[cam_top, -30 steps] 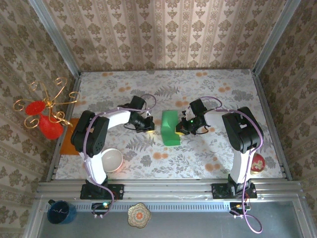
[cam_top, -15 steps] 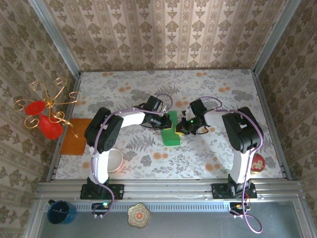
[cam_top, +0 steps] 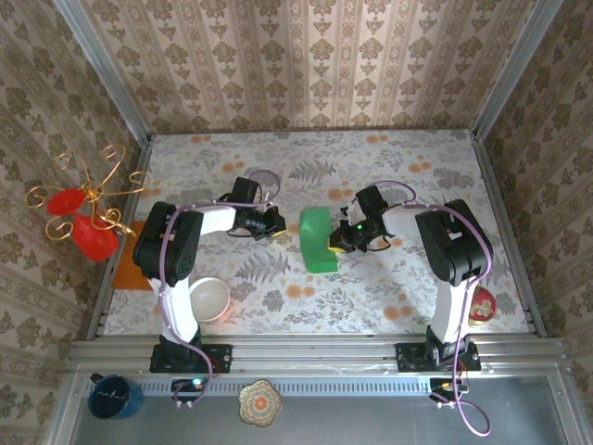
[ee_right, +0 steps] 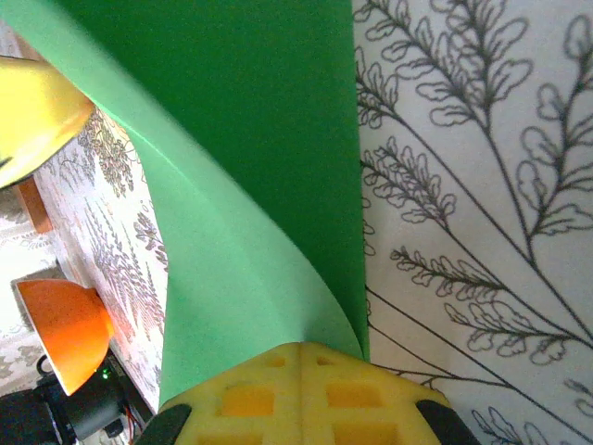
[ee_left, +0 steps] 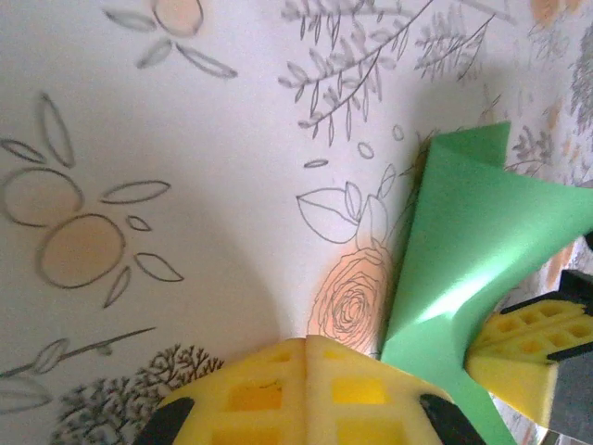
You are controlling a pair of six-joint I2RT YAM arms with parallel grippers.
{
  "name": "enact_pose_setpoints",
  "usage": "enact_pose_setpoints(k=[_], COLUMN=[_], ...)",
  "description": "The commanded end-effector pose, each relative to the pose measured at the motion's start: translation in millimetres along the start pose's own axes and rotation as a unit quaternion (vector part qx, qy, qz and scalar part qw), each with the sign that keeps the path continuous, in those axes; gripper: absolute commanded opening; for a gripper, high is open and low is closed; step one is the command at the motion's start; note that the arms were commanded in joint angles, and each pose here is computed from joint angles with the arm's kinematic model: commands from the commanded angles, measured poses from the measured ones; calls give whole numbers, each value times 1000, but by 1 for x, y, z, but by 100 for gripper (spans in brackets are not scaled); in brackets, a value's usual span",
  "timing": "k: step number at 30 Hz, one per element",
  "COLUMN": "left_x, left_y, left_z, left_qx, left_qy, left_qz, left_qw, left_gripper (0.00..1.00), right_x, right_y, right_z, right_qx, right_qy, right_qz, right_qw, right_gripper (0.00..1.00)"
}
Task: Fold a paper plane with a square sheet of paper (pick it up from the middle)
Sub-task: First fold the square sheet of paper in half at the center of the table.
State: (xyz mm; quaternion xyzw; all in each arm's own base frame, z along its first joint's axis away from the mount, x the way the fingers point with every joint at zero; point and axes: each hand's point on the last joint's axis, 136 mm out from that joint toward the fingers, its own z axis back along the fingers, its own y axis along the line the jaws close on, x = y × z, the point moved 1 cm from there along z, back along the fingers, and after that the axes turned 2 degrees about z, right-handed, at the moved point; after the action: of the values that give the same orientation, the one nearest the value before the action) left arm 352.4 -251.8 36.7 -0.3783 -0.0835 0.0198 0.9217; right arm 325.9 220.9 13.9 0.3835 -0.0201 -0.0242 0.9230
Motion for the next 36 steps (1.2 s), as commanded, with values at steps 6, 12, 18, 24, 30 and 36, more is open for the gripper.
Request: enact_pose_setpoints(k=[6,12,18,24,30,36], left_x=[-22,-14,13,44,50,21], left_y=[-88,-69,-26,26,-21,-74], left_z=[-35,-63,-55,-28,0,-18], left_qx=[-71,-60,-36,-24,-49,-44], left_qy=[-4,10,-17,-54,-69,-66], left_qz=[-85,-60,-32,10,-37,-88], left_qw=[994,996,999,998,996,993], left_gripper=[3,2,2,3,3,3], right_x=[-55,-56,-57,-56,-54,-53], right_y=[-97,-99,-104,-106,-102,-102], right_z=[-14,-14,-12,-9,-9,-10], right_qx=[-167,-168,-179,-188,-181,-179], right_qy=[65,65,62,57,53,53], right_qz=[-101,-101,-105,-102,-102,-103], right_qw=[979,978,976,975,977,977], right_gripper=[2,2,1,1,1,1])
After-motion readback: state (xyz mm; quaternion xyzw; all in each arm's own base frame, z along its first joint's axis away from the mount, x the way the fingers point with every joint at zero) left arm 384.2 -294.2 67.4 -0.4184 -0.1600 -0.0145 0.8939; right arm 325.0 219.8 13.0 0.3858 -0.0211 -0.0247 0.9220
